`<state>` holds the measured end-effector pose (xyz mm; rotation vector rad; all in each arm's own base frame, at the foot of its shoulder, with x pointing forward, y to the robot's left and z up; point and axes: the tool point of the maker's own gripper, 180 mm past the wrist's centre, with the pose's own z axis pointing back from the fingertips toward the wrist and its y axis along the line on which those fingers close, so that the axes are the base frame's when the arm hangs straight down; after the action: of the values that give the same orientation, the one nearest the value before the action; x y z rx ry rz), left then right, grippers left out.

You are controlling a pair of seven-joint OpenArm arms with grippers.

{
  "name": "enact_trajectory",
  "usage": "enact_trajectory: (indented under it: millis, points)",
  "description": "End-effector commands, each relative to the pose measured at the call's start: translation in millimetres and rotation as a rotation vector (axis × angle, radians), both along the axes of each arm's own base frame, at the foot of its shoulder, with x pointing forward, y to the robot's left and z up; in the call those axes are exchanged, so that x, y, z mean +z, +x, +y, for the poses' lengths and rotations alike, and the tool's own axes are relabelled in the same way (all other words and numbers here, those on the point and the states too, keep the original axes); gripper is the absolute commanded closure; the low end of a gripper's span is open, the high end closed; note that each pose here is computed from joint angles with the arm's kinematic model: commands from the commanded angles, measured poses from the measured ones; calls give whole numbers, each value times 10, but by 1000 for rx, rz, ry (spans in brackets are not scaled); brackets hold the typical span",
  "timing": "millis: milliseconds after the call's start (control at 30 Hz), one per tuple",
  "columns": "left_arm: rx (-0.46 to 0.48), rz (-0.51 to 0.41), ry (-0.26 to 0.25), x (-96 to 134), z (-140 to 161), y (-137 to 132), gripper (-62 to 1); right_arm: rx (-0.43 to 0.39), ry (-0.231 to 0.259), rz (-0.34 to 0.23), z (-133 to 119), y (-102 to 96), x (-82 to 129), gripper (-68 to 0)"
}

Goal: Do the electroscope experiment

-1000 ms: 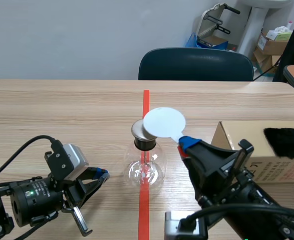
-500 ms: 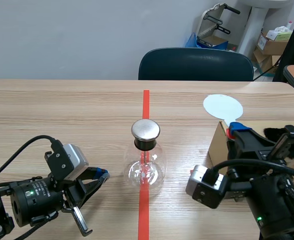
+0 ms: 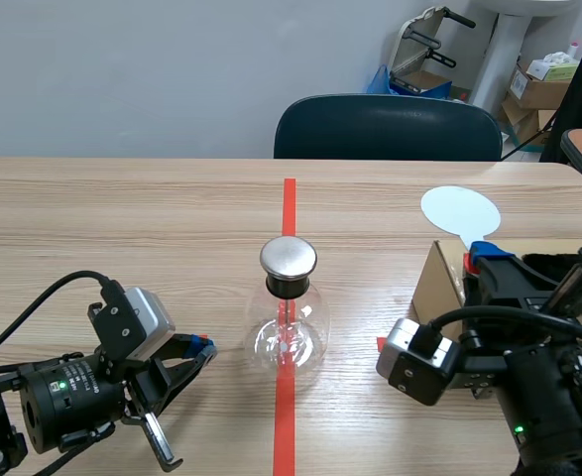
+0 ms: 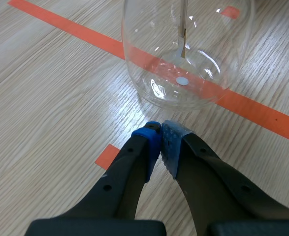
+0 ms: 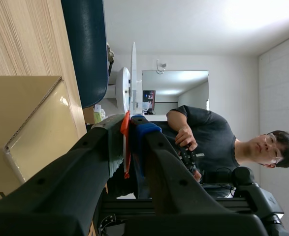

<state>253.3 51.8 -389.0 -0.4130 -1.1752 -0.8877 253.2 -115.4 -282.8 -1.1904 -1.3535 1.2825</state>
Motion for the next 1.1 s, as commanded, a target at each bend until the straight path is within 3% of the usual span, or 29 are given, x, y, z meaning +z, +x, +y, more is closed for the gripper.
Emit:
enact_trajectory:
  millis: [0,200,767,1067]
  points:
    - [-3,-18,-27,68,-62,8,-26,9,6,-36,15,44,102,-8]
    - [-3,-17,-26,66,-61,7,-26,100,-13,-40,178,12,103,-8]
    - [-2,-12,-25,50,-58,-12,-26,515,-46,-38,851,-307,68,-8]
    - [-2,-12,-25,50,-58,-12,-26,618,-55,-38,992,-427,55,-8]
